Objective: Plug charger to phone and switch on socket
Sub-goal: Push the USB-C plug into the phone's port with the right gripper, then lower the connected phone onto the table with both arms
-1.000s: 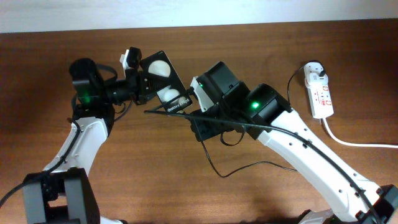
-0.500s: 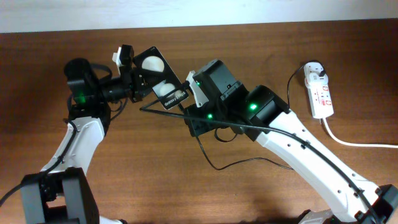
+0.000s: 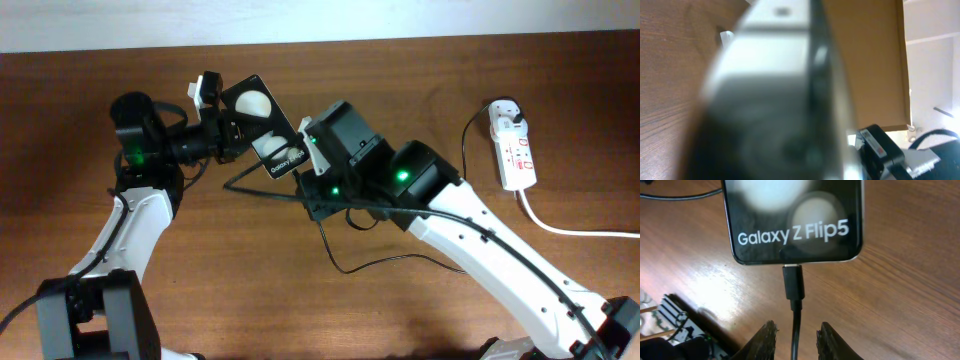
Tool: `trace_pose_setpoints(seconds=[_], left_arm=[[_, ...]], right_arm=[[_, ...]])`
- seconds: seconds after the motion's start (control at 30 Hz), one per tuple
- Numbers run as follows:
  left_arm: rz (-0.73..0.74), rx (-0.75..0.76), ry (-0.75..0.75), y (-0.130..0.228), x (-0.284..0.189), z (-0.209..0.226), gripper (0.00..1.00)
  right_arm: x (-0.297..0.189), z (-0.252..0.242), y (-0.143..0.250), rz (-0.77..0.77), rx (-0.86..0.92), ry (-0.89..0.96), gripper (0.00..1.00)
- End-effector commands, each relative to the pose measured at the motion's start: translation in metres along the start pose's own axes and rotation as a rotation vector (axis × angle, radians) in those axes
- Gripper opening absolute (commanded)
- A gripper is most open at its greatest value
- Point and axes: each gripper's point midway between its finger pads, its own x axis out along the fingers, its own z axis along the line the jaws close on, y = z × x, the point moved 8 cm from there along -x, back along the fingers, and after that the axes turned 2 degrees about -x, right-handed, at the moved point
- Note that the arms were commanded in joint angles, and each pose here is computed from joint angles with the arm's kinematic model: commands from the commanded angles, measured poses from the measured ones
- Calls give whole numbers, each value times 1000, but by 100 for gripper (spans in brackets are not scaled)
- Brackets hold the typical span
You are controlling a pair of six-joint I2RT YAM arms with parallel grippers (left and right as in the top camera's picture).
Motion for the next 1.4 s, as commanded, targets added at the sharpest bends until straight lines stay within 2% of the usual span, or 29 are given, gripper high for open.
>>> trace_pose_setpoints(seconds=[0.0, 0.1, 0.33, 0.4, 0.47, 0.57, 0.83, 1.0, 1.1, 1.2, 1.3, 1.33, 1.37], left_arm=[[22, 6, 7, 1, 0, -2, 0], [48, -25, 12, 4, 0, -1, 0], [61, -32, 17, 5, 0, -1, 0], [62, -32, 17, 5, 0, -1, 0], [74, -32, 22, 7, 0, -2, 0], [169, 3, 62, 15, -1, -5, 0], [255, 25, 84, 37, 26, 3, 0], [243, 40, 81, 39, 24, 9, 0], [164, 40, 47, 30, 18, 13, 0], [58, 42, -6, 20, 18, 17, 0], [20, 122, -28, 18, 21, 20, 2], [23, 138, -34, 19, 23, 21, 2], [4, 103, -68, 20, 26, 28, 3]], right_arm=[[-1, -2, -5, -39, -21, 72, 31], [2, -1, -8, -50, -23, 68, 24], [13, 1, -6, -11, -21, 40, 23], [18, 0, -6, 2, -19, 45, 12], [19, 0, -7, -5, -20, 44, 5], [19, 2, -13, -44, -25, 34, 4], [6, 5, -20, -100, -83, 27, 4], [-10, 5, -14, -105, -84, 25, 16], [-21, 4, -4, -75, -80, 28, 20], [-53, 2, 16, -51, -78, 34, 24], [-112, 0, 28, -211, -89, 59, 32], [-130, -4, 32, -275, -86, 100, 39], [-148, -10, 36, -343, -76, 166, 41]])
